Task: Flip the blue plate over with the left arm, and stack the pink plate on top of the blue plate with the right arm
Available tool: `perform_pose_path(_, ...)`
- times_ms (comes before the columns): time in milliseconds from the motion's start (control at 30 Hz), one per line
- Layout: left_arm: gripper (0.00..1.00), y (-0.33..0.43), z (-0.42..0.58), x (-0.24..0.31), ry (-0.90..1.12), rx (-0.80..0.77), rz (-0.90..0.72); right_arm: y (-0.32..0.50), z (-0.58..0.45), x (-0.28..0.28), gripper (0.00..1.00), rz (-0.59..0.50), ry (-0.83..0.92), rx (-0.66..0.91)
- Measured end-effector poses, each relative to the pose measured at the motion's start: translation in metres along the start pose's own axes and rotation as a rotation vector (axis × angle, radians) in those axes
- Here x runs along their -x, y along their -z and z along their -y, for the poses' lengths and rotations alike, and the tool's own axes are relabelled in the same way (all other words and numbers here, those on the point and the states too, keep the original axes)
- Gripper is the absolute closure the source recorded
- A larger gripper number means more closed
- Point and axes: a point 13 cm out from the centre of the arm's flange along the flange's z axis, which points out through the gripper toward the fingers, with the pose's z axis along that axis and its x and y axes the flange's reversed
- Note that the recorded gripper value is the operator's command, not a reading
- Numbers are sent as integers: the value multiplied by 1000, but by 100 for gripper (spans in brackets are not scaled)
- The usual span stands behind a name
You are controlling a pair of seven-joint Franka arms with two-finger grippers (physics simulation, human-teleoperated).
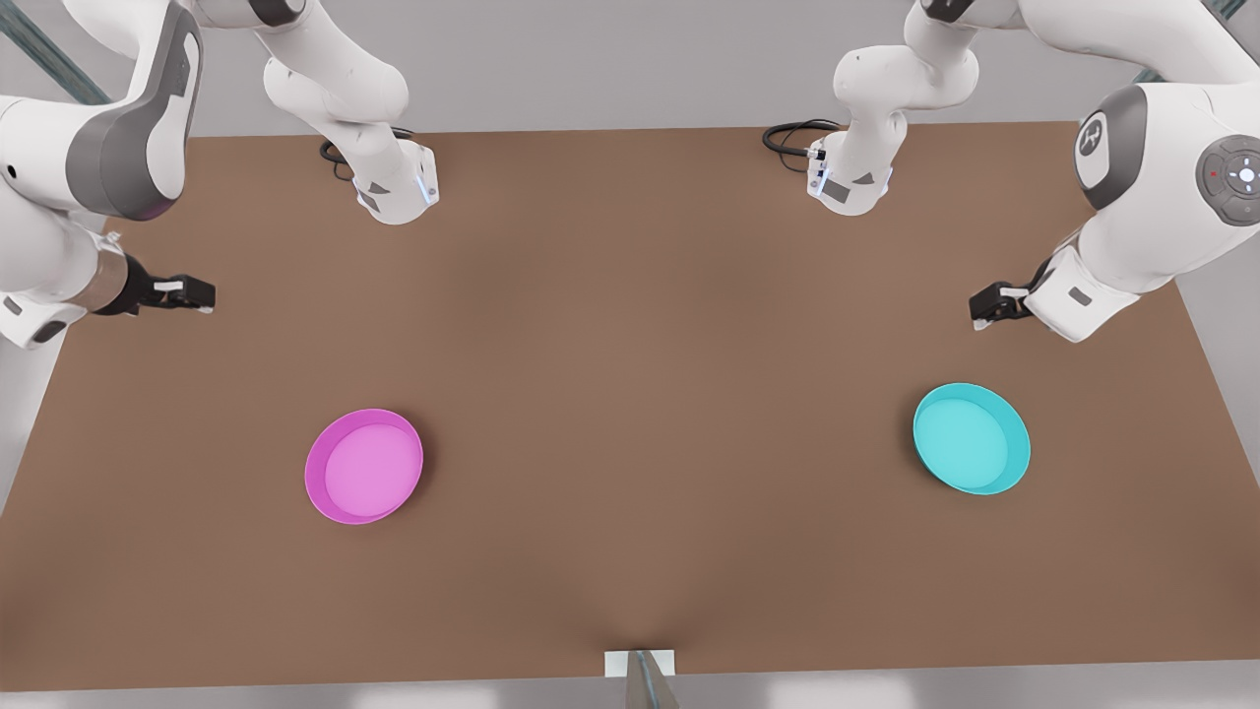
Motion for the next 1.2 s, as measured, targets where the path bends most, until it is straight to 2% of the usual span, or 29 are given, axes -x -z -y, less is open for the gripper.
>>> perform_pose_path(100,0,-19,-3,8,9,-1,-30,0,0,3,0,7,9,-2)
perform_pose_path(233,0,-166,-118,56,213,-164,-181,-2,2,6,0,10,16,-3)
perform_pose_path(333,0,-265,-188,71,315,-279,-201,-3,2,7,0,10,22,-3)
perform_pose_path(433,0,-336,-217,70,327,-319,-188,-8,-1,11,0,-1,34,-3)
perform_pose_path(633,0,-402,-257,79,299,-332,-93,-21,-5,10,0,-43,49,5)
perform_pose_path(867,0,-436,-261,69,207,-336,-70,-34,0,7,0,-93,44,16)
perform_pose_path(900,11,-437,-260,70,192,-335,-66,-34,0,7,0,-94,45,16)
perform_pose_path(933,29,-437,-259,71,177,-334,-61,-35,0,7,0,-95,45,16)
perform_pose_path(967,32,-437,-259,71,164,-333,-58,-35,-1,7,0,-97,46,17)
perform_pose_path(1200,32,-446,-253,71,90,-343,-55,-43,2,10,0,-114,45,22)
